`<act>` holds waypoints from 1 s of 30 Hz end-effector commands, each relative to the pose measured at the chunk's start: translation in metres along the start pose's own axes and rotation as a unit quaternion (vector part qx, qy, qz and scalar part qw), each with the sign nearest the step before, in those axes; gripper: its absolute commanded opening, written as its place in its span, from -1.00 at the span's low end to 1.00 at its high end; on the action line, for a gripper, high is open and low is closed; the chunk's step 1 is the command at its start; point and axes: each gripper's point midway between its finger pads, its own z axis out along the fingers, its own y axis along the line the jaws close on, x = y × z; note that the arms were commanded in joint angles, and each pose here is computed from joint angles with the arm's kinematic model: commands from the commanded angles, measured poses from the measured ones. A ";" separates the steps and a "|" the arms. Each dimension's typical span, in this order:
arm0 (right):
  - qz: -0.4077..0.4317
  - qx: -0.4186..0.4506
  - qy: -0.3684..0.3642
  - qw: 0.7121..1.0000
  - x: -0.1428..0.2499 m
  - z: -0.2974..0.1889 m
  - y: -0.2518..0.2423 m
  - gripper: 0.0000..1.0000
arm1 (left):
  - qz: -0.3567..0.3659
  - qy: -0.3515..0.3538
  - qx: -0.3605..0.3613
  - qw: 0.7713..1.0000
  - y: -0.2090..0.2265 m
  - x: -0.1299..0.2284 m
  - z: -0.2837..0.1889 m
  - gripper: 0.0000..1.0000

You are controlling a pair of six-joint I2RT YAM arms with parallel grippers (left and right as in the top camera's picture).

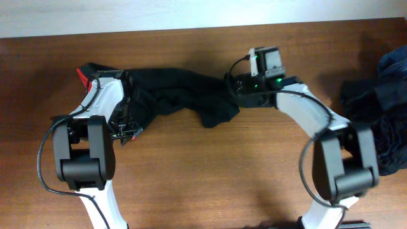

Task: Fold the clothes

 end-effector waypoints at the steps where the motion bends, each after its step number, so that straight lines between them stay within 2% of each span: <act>1: -0.002 -0.009 -0.039 0.999 -0.035 -0.039 -0.003 0.97 | -0.002 -0.009 -0.014 1.000 0.003 -0.001 -0.001 -0.36; 8: -0.010 -0.063 0.003 0.998 -0.017 -0.050 0.015 0.98 | -0.003 -0.018 0.067 0.998 -0.029 -0.005 -0.014 -0.71; 12: -0.008 -0.128 0.026 0.991 -0.005 -0.055 0.039 0.97 | -0.001 -0.048 0.082 0.995 -0.031 -0.013 -0.036 -0.77; 14: -0.009 -0.152 0.034 0.988 -0.001 -0.057 0.049 0.99 | -0.002 -0.064 0.090 0.994 -0.029 -0.016 -0.053 -0.94; 16: -0.011 -0.168 0.039 0.985 0.001 -0.059 0.056 0.73 | -0.008 -0.088 0.101 0.991 -0.024 -0.019 -0.076 -1.00; 18: -0.006 -0.182 0.042 0.982 0.002 -0.061 0.064 0.10 | -0.014 -0.114 0.116 0.986 -0.019 -0.021 -0.098 -0.99; 20: 0.011 -0.188 0.046 0.981 0.003 -0.062 0.070 -0.80 | -0.018 -0.141 0.150 0.978 -0.022 -0.022 -0.119 -0.99; 21: 0.017 -0.189 0.048 0.981 0.003 -0.062 0.072 -0.92 | -0.018 -0.152 0.168 0.974 -0.025 -0.023 -0.126 -0.99; 25: 0.012 -0.190 0.050 0.980 0.004 -0.059 0.083 -0.92 | -0.013 -0.181 0.221 0.958 -0.045 -0.033 -0.142 -1.00; 30: 0.000 -0.182 0.060 0.981 0.012 -0.043 0.093 -0.92 | 0.006 -0.200 0.262 0.944 -0.080 -0.043 -0.135 -0.99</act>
